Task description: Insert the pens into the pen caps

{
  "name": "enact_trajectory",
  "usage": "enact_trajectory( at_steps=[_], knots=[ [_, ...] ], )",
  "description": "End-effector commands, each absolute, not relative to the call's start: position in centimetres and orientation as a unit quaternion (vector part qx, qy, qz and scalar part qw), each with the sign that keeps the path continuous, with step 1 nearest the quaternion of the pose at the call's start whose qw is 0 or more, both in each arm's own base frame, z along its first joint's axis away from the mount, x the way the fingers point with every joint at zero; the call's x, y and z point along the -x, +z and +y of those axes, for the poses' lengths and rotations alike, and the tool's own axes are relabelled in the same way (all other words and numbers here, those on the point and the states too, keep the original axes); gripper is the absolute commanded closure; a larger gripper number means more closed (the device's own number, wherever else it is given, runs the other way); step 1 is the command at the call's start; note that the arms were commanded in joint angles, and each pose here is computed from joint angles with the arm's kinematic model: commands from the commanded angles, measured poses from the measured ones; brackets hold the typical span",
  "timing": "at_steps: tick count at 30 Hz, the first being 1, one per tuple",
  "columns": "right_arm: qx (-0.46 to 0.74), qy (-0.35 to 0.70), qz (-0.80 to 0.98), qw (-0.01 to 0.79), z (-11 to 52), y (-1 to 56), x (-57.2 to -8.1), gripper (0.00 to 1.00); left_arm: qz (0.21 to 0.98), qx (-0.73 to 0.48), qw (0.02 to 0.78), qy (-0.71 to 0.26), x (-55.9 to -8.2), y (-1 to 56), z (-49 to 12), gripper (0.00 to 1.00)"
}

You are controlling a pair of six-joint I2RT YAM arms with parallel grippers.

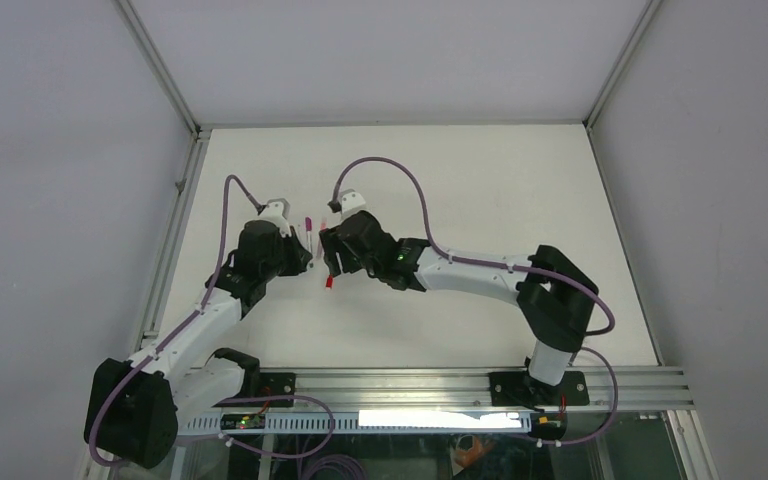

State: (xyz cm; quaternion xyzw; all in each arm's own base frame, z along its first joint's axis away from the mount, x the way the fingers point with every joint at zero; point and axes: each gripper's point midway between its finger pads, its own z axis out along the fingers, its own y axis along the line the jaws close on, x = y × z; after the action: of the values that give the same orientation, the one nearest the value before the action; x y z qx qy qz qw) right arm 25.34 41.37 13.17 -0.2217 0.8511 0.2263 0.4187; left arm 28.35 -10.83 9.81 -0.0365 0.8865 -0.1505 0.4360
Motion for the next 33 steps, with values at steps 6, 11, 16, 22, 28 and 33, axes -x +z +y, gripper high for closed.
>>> enact_trajectory(
  at_steps=[6,11,16,22,28,33],
  knots=[
    [0.258,0.216,0.872,0.355,45.9,10.7,-24.7,0.49,0.868,0.061,0.463,-0.168,-28.6,11.0,-10.2,1.0],
    [0.265,0.198,0.889,0.316,46.6,8.3,-24.2,0.5,0.865,0.075,0.467,-0.166,-28.6,11.1,-9.6,1.0],
    [0.266,0.188,0.899,0.291,46.7,6.6,-23.7,0.5,0.867,0.077,0.462,-0.17,-28.7,10.9,-9.6,1.0],
    [0.271,0.19,0.905,0.266,47.1,5.0,-23.2,0.5,0.868,0.077,0.459,-0.171,-28.7,10.8,-9.6,1.0],
    [0.275,0.191,0.907,0.254,47.4,4.1,-22.8,0.6,0.869,0.075,0.458,-0.174,-28.8,10.8,-9.7,1.0],
    [0.278,0.186,0.909,0.249,47.2,3.7,-22.8,0.62,0.869,0.074,0.457,-0.175,-28.8,10.8,-9.8,1.0]
  ],
)
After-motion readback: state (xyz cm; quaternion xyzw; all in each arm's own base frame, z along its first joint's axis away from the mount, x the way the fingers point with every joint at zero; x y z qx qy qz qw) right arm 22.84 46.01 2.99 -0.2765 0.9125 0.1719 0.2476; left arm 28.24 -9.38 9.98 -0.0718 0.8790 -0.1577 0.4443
